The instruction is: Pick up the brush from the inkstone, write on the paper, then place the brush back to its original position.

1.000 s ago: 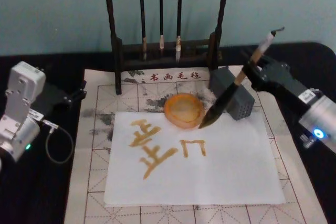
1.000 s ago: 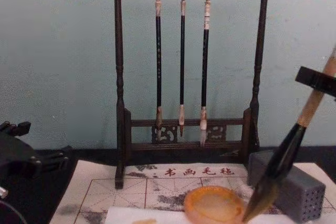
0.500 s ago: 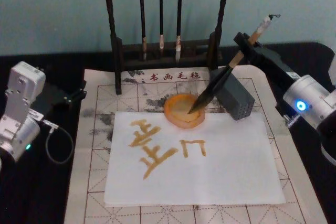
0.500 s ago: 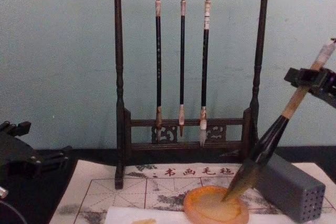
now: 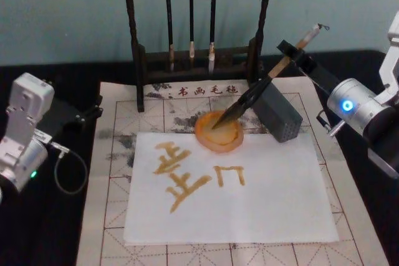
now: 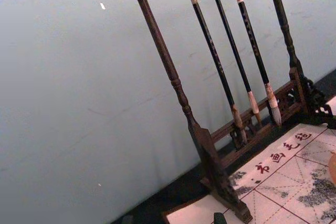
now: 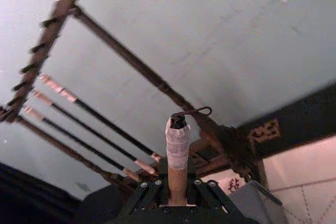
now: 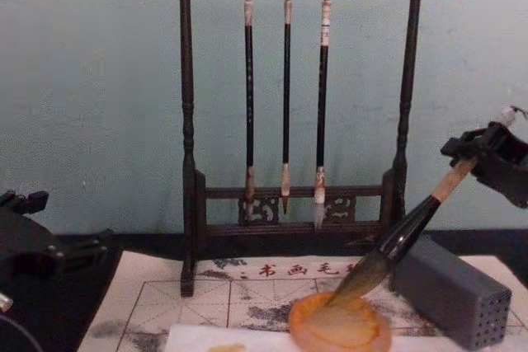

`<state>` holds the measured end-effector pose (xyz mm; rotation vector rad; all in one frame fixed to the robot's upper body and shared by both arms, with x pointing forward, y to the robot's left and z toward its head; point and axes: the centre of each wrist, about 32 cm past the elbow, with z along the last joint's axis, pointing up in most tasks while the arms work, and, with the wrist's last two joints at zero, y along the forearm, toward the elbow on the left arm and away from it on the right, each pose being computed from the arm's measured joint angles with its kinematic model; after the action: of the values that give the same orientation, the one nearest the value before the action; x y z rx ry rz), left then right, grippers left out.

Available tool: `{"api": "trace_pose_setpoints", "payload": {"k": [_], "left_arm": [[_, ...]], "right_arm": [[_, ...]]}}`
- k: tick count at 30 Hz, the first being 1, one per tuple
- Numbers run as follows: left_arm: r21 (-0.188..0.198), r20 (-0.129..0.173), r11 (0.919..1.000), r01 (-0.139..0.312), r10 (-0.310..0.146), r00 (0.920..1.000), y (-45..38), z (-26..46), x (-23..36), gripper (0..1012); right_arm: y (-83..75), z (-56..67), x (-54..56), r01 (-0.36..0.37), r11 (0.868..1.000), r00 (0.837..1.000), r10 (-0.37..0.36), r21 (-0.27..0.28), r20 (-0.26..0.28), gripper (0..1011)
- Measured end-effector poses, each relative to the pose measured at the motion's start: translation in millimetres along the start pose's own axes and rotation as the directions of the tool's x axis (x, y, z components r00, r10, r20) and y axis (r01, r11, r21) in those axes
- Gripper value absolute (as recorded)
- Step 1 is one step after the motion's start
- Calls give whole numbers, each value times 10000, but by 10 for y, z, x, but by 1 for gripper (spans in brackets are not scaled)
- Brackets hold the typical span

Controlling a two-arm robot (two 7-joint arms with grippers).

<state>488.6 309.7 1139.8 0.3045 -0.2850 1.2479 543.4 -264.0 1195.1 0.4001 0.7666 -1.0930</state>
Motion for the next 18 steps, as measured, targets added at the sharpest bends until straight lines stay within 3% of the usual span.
{"api": "trace_pose_setpoints", "payload": {"k": [11, 18], "left_arm": [[0, 0, 10000, 0, 0, 10000, 0, 0, 0, 1001], [-1, -1, 10000, 0, 0, 10000, 0, 0, 0, 1001]], "right_arm": [[97, 22, 84, 828, 9962, 9839, -859, -262, -1567, 195], [128, 6, 119, 1200, 9915, 9695, -1279, -498, -2091, 195]]}}
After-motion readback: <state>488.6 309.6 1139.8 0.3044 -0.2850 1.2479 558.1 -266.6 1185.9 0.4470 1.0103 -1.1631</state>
